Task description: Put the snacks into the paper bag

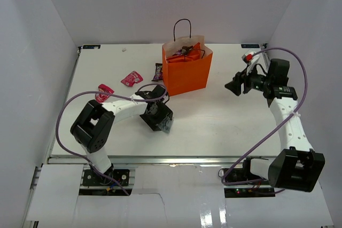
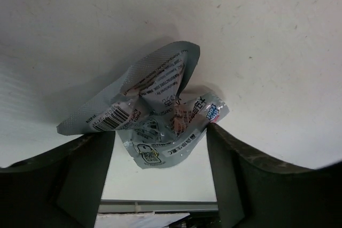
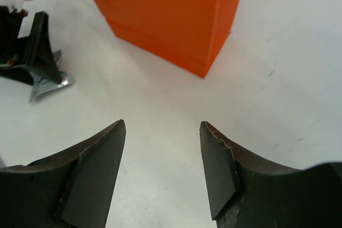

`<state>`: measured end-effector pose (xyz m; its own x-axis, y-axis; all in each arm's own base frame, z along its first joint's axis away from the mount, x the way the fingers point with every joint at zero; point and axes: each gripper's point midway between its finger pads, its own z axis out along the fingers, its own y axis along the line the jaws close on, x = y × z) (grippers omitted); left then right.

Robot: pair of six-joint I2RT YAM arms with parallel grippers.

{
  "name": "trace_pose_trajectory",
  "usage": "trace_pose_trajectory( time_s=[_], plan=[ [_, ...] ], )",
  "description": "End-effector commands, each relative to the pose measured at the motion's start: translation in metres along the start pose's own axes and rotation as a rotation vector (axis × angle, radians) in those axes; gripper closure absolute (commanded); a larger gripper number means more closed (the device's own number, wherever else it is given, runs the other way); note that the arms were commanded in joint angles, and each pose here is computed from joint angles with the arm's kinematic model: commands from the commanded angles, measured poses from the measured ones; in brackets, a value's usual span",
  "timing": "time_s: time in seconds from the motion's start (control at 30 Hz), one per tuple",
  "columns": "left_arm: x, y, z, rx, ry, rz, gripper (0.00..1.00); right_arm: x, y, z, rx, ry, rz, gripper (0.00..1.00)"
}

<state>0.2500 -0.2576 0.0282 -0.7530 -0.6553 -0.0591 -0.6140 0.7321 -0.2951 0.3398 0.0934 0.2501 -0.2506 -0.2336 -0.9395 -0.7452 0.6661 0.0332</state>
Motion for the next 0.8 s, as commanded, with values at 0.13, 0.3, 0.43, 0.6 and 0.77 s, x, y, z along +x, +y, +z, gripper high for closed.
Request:
trace_pose_trajectory(
  time_s=[0.13, 0.3, 0.43, 0.6, 0.77],
  plan=[
    [-0.005, 0.019, 0.014, -0.114, -0.041, -0.006, 0.39, 0.027, 0.04, -0.015, -0.054, -0.028, 0.049, 0.36],
    [-0.008, 0.028, 0.008, -0.104, -0.063, 0.038, 0.62, 0.047, 0.051, -0.014, -0.085, -0.011, 0.12, 0.36],
    [-0.022, 0.009, -0.021, 0.009, -0.136, 0.162, 0.8, 0.06, 0.059, -0.012, -0.117, -0.002, 0.15, 0.36],
    [-0.044, -0.038, -0.102, 0.312, -0.319, 0.41, 0.94, 0.078, 0.067, -0.009, -0.148, 0.004, 0.171, 0.36],
    [-0.056, -0.086, -0.209, 0.637, -0.562, 0.714, 0.95, 0.094, 0.077, -0.007, -0.189, -0.002, 0.194, 0.35]
  ],
)
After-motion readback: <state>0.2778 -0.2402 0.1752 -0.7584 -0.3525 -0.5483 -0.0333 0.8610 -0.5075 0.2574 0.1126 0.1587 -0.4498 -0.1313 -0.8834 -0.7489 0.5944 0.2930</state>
